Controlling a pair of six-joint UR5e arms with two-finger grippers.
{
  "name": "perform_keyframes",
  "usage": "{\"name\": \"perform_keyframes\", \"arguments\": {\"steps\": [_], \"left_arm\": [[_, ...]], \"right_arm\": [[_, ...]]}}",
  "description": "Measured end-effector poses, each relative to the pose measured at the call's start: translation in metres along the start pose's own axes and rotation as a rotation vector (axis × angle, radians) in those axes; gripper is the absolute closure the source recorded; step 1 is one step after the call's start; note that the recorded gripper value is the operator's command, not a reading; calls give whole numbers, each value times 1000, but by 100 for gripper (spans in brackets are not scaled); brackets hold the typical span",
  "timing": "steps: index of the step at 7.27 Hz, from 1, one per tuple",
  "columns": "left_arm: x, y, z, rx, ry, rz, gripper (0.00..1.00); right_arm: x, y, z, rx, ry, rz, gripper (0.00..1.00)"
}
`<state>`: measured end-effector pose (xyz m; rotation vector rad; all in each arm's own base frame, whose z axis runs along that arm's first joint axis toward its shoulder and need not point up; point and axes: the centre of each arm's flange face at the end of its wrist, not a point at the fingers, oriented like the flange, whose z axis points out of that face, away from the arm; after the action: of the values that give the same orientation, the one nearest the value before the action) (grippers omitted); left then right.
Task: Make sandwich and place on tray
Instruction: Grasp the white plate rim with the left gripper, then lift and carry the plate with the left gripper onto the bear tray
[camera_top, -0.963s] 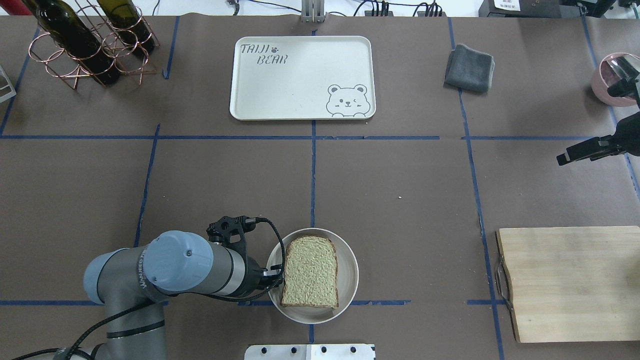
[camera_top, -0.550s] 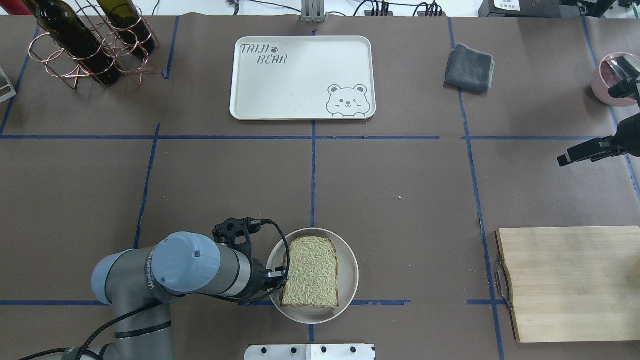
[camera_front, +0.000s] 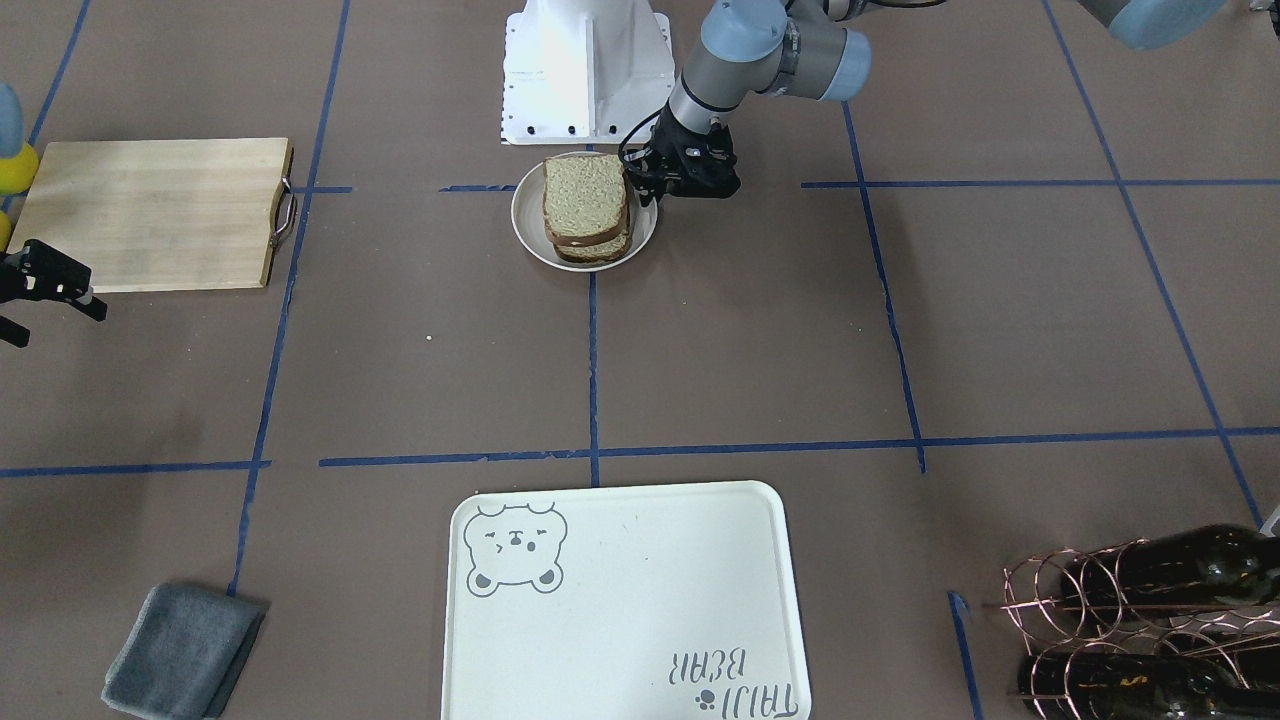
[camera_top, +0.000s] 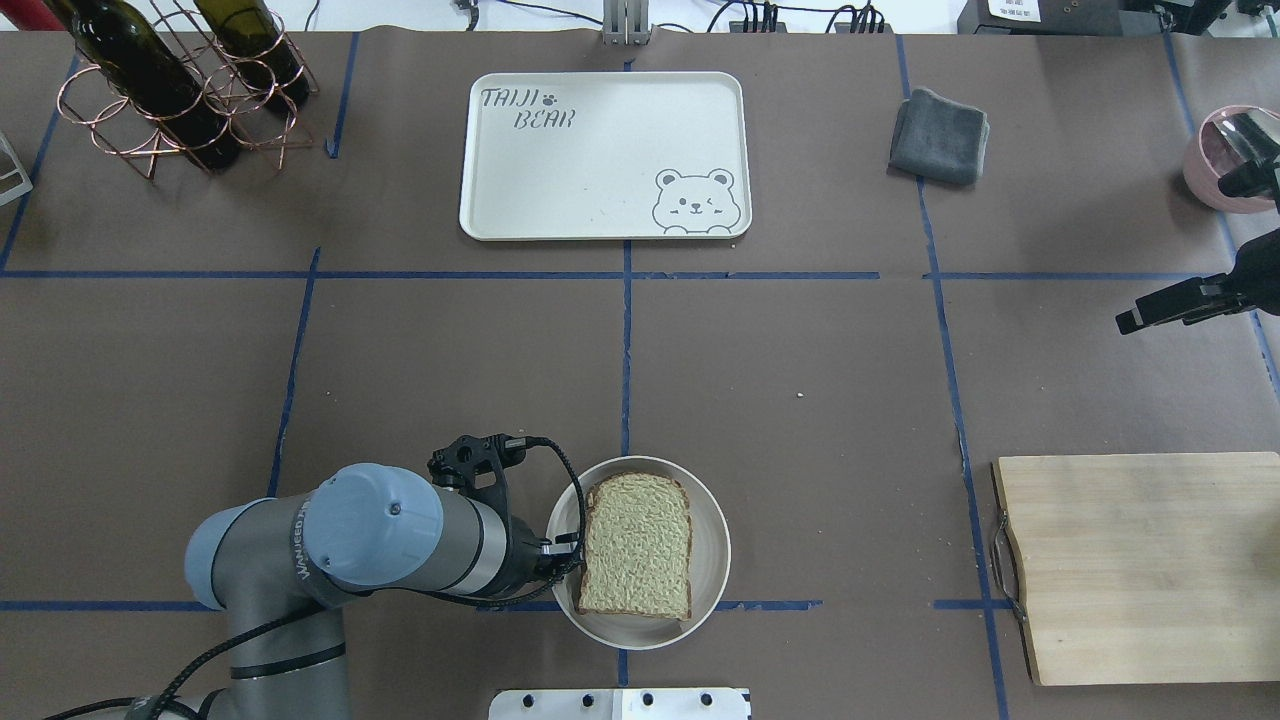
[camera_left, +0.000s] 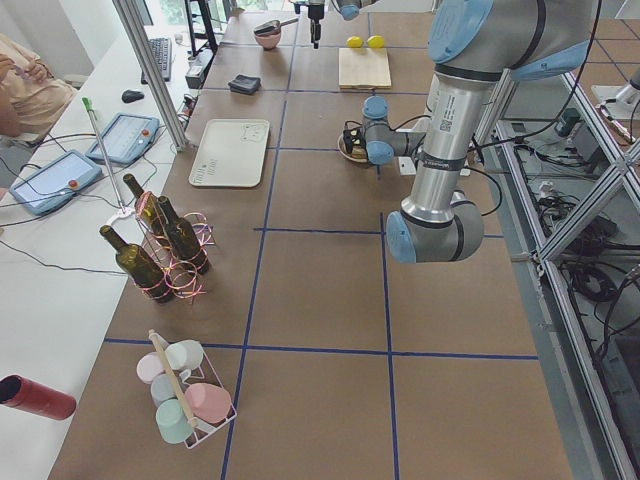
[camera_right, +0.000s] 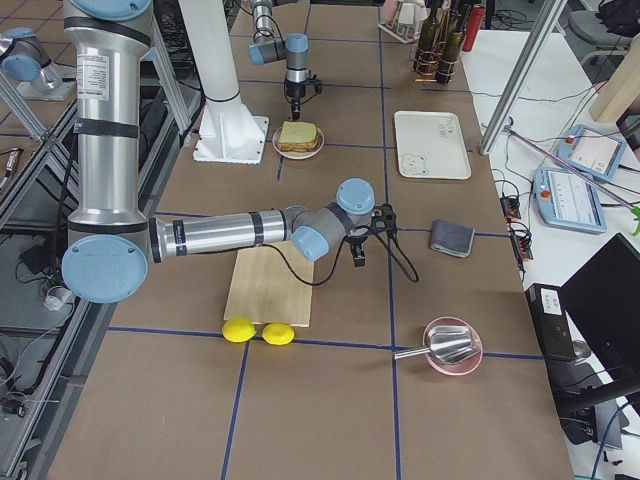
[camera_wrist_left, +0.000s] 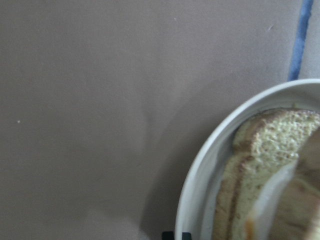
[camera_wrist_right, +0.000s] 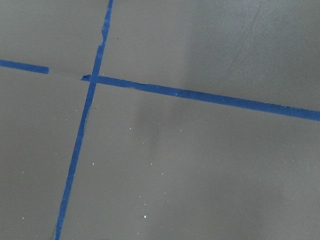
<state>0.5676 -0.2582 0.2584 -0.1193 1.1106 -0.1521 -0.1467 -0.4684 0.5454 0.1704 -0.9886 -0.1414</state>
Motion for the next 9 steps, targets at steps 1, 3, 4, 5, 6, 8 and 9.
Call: {"name": "perform_keyframes", "arguments": {"steps": [1, 3, 4, 5, 6, 8, 9], "left_arm": [[9, 3, -11, -3, 33, -31, 100], [38, 5, -32, -7, 101, -113, 100], [51, -2, -39, 2, 129, -143, 100], [63, -18, -43, 23, 149, -168, 100], [74, -46, -41, 60, 162, -197, 100], [102, -131, -31, 157, 180, -305, 100], [112, -177, -28, 207, 174, -374, 100]], "right_arm": [[0, 0, 0, 0, 0, 0, 0], [0, 1, -1, 1, -2, -1, 0], [0, 1, -2, 0, -7, 0, 0], [0, 4, -4, -3, -15, 1, 0], [0, 9, -7, -5, -22, 3, 0], [-1, 14, -11, -5, -28, 3, 0], [-2, 15, -14, -1, -29, 1, 0]]}}
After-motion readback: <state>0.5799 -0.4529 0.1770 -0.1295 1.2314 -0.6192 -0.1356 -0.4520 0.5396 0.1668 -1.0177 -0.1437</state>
